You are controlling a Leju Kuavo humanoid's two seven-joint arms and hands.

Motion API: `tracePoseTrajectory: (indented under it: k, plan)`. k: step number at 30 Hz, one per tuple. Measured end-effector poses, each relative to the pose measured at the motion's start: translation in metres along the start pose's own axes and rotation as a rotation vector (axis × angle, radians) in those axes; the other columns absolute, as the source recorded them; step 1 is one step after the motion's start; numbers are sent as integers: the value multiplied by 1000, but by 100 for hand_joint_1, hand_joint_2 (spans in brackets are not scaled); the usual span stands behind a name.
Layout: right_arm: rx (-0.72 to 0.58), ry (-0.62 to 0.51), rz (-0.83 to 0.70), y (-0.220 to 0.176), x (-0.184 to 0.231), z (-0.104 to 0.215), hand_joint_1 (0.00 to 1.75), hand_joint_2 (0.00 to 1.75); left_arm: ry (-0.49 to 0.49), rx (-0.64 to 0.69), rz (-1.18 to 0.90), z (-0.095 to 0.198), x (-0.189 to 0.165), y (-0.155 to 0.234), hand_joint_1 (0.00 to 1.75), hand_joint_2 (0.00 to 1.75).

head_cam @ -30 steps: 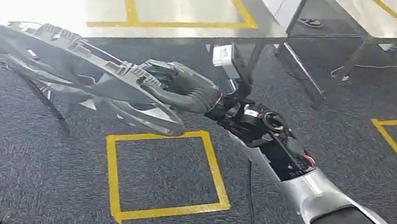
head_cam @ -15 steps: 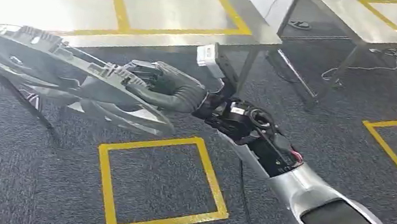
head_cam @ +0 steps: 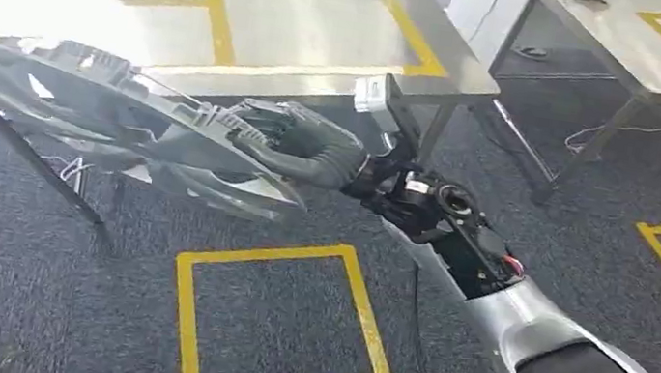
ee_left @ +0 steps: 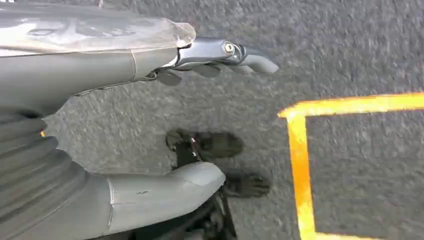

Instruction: Take the parts from the cabinet and place them on the table.

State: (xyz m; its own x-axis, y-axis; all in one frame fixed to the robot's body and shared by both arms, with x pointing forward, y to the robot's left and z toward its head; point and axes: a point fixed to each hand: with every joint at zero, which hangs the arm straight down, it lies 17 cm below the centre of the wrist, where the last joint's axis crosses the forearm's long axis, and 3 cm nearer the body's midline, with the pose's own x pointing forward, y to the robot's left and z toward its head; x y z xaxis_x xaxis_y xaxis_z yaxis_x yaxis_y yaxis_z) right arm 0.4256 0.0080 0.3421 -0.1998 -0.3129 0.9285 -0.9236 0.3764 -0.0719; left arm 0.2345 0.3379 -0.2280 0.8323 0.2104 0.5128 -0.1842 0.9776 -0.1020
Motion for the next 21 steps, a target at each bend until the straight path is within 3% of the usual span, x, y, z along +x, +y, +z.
tracePoseTrajectory:
  k: [21]
  plan:
    - [-5, 0, 18, -5, 1, -3, 175, 175, 1, 8, 3, 1, -4, 4, 0, 175]
